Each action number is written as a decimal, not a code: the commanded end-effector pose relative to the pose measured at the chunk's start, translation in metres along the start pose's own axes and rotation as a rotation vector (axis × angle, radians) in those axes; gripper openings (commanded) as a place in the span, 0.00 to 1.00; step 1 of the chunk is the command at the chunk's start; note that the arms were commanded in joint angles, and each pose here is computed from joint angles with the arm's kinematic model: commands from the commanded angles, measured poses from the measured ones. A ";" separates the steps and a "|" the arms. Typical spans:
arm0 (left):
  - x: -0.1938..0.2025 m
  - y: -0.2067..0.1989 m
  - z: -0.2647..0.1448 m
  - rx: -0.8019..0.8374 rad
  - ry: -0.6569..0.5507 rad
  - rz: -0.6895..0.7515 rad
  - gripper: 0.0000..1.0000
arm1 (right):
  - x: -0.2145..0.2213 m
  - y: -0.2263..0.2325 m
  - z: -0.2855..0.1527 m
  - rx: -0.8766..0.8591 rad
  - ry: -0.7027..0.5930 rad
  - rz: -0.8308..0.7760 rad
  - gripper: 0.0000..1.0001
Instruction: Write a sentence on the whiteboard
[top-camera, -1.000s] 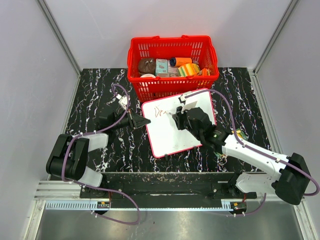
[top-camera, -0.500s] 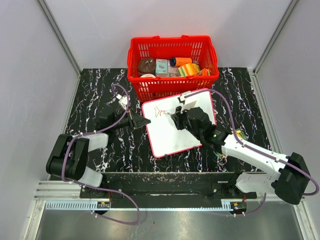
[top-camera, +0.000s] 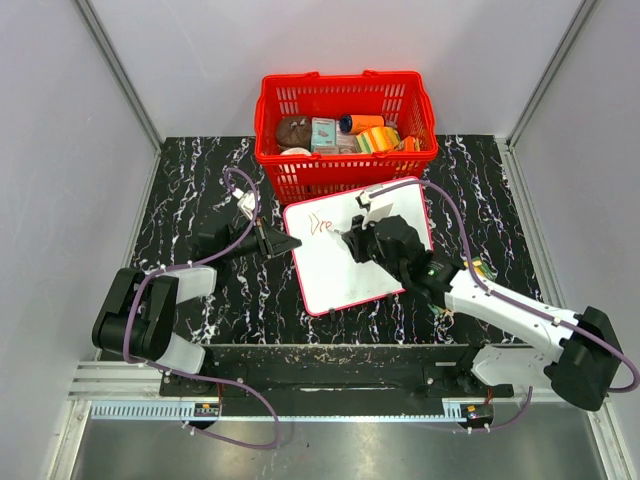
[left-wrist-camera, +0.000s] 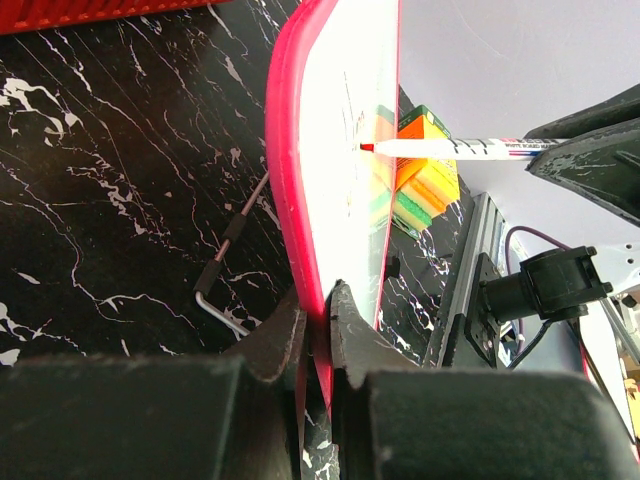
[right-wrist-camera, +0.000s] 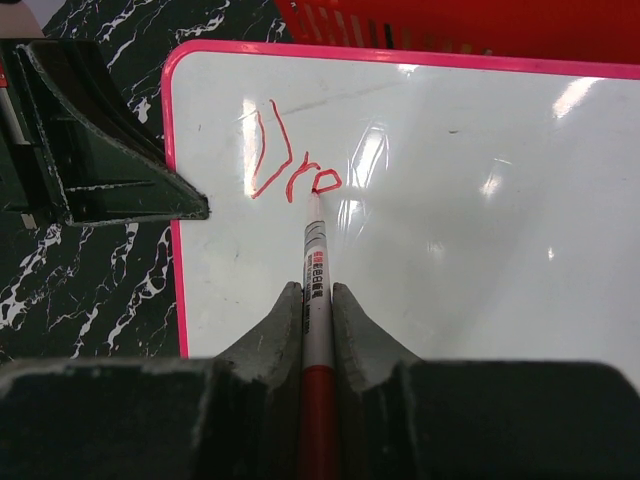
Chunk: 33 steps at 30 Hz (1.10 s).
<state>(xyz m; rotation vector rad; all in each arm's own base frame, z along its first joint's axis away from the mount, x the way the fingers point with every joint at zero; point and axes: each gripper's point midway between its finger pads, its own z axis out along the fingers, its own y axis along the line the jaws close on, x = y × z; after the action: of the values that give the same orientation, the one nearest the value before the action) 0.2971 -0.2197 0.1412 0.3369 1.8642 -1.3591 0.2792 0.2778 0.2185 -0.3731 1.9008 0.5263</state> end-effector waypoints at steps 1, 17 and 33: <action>-0.005 -0.004 0.006 0.023 -0.002 0.175 0.00 | 0.006 -0.006 -0.005 0.015 0.017 0.006 0.00; -0.004 -0.004 0.006 0.022 -0.001 0.176 0.00 | 0.006 -0.021 -0.007 0.085 0.001 -0.011 0.00; -0.005 -0.004 0.006 0.019 -0.001 0.178 0.00 | -0.027 -0.019 -0.022 0.074 -0.111 0.009 0.00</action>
<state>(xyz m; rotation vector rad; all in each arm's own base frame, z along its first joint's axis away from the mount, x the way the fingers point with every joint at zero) 0.2966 -0.2215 0.1436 0.3541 1.8568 -1.3589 0.2789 0.2599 0.2216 -0.3295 1.8861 0.4682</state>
